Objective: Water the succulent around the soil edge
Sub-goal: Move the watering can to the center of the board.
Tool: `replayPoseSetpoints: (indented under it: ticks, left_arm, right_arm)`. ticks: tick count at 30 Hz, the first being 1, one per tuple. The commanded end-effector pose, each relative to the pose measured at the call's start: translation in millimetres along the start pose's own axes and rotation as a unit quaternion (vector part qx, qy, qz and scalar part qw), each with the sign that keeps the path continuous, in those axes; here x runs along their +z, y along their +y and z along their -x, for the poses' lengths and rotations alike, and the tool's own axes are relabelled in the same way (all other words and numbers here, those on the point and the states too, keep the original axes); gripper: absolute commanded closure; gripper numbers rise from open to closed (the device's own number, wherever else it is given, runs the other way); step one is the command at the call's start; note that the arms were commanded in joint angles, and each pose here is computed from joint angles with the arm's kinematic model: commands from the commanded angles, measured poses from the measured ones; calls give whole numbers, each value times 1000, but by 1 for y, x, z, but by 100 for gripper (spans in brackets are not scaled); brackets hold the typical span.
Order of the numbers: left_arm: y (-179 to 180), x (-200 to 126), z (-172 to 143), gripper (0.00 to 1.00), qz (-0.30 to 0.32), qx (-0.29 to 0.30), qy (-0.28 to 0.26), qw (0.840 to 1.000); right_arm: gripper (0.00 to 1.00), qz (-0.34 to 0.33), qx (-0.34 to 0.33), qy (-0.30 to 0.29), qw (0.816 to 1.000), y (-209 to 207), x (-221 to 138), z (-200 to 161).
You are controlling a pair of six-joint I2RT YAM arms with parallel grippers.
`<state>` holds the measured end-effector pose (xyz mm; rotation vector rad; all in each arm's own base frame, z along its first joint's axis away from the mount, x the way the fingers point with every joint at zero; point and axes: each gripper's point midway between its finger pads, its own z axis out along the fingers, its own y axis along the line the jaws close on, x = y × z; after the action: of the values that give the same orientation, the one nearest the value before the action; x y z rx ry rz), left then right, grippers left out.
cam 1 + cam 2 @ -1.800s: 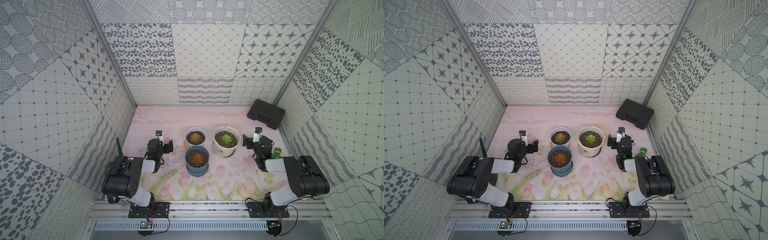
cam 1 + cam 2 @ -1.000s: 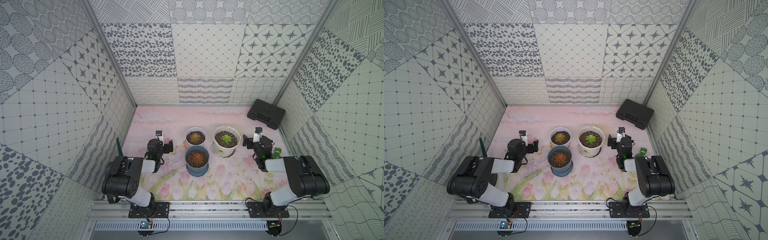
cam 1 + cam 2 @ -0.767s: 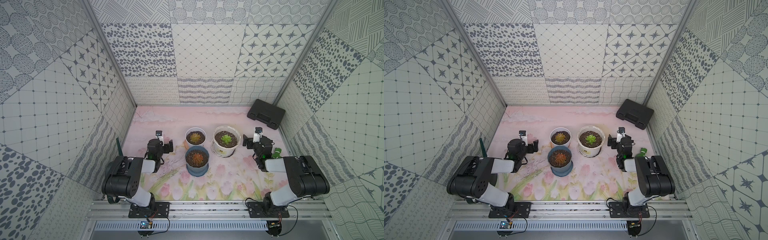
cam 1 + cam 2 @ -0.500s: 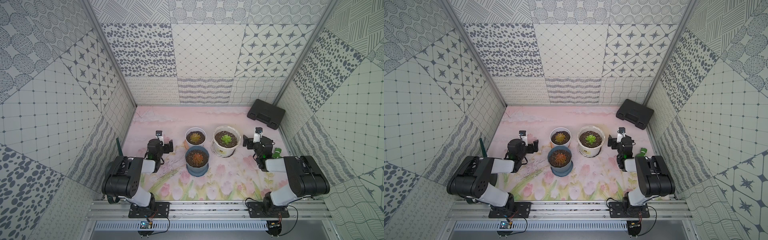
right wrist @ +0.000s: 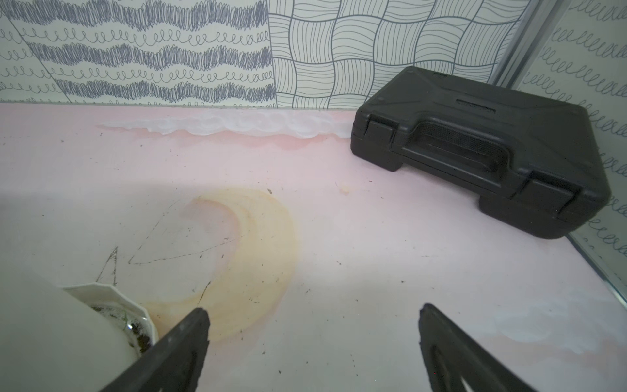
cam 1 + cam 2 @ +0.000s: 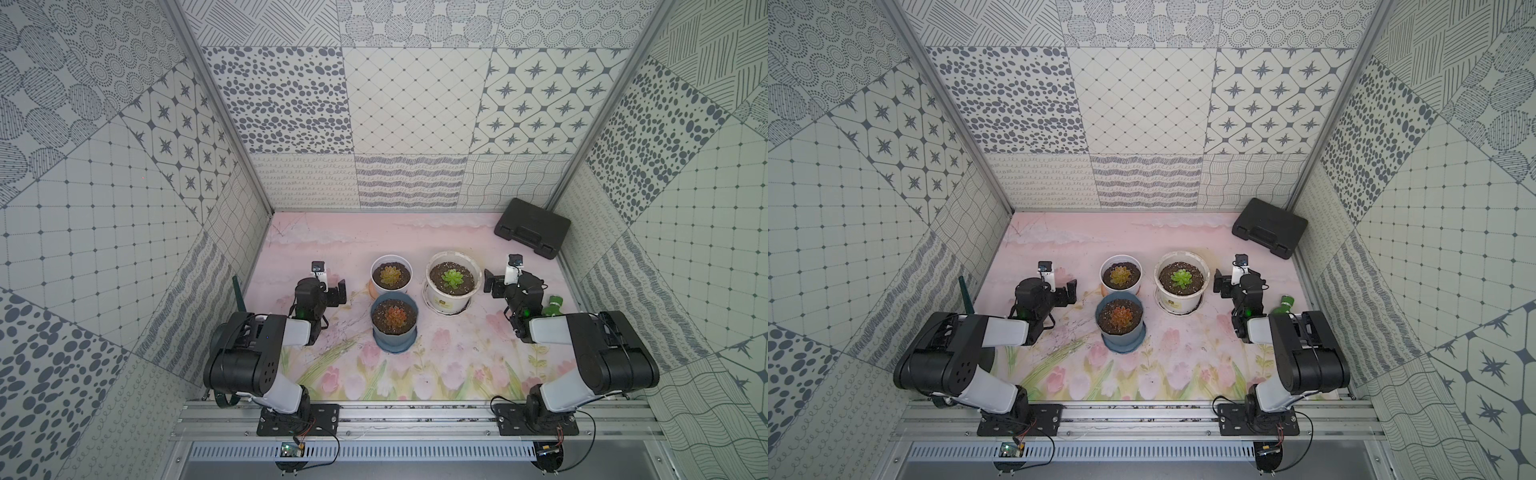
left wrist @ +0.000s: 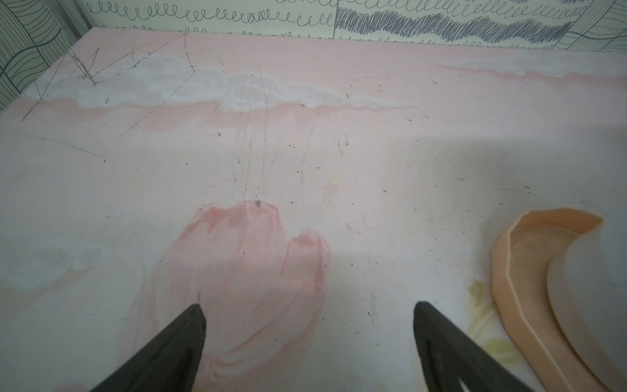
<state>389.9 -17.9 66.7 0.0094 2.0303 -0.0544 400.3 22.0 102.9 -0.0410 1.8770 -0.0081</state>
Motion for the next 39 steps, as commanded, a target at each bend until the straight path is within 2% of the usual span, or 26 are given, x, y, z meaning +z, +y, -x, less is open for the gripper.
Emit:
replayPoseSetpoints:
  ticks: [1,7,11,17,21,24,27,30,34,37,39]
  left_arm:
    - [-3,1,15,2,0,4,-27,1000]
    - [-4,1,14,1,-1,5,-27,1000]
    - [-3,-1,20,1,1,6,-23,1000]
    - [-7,-1,33,2,53,24,40,997]
    - [6,-12,44,2,114,4,27,993]
    - [28,-24,52,1,180,-43,21,982]
    - [42,-35,59,1,230,-93,38,968]
    - [43,-42,63,1,247,-135,67,957]
    - [39,-54,76,1,244,-172,84,951]
    - [45,-75,87,2,258,-170,83,947]
    - [54,-100,93,1,286,-173,85,939]
  right_arm:
    - [2,-17,-1,-22,1000,-4,-3,6]
    - [2,-73,13,-30,997,-20,-10,16]
    - [2,-134,35,-20,990,-37,-24,29]
    - [2,-206,80,-21,975,-62,-59,49]
    - [2,-203,112,-15,973,-56,-81,61]
    - [2,-165,126,-8,978,-34,-92,68]
    - [2,-111,115,-6,987,0,-103,80]
    - [2,-58,89,-5,994,34,-117,92]
    - [2,34,67,18,997,81,-131,92]
    - [2,91,53,30,994,110,-140,87]
    - [2,119,49,28,991,125,-143,83]
